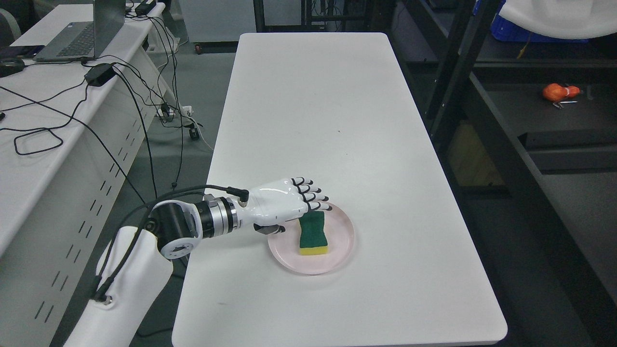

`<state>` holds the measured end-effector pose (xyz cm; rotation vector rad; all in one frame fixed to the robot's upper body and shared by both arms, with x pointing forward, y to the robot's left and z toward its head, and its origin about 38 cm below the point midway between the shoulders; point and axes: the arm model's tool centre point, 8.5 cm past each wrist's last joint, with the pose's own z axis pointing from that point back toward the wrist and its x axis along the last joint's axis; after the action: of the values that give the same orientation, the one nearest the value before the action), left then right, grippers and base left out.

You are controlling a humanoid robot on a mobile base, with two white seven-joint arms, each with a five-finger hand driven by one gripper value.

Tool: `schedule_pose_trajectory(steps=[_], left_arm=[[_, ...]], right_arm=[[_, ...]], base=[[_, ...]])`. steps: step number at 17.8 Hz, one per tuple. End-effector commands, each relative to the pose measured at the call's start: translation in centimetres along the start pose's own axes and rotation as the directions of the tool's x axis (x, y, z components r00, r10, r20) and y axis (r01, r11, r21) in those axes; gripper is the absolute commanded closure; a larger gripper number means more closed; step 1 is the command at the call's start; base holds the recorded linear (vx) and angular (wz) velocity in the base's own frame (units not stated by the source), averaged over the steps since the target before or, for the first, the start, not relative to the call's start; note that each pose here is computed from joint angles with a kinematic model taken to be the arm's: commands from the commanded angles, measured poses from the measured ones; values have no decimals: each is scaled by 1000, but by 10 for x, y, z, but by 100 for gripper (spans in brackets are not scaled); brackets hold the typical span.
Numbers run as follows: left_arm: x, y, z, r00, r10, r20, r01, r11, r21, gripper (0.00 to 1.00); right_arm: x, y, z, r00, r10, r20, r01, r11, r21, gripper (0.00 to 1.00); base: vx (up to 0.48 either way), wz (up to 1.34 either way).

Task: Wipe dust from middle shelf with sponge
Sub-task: 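Raise the left hand and reach over the sponge on the pink plate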

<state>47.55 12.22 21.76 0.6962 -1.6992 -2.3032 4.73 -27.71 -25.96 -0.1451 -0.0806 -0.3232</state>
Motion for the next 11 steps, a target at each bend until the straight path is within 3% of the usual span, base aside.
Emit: schedule_pose_trajectory(steps=[1, 6, 11], left_arm=[[36, -12, -32, 996, 9, 93, -5, 999, -34, 11], [8, -8, -2, 1000, -7, 9, 7, 1000, -23, 11], [8, -28, 9, 1000, 22, -19, -23, 998, -50, 12]], right_arm=[[2, -10, -1, 999, 3, -49, -4, 1000, -15, 0], [3, -10, -1, 999, 3, -48, -3, 1000, -15, 0], [2, -10, -1, 999, 3, -49, -4, 1000, -15, 0]], base=[[0, 0], [0, 0], [0, 0]])
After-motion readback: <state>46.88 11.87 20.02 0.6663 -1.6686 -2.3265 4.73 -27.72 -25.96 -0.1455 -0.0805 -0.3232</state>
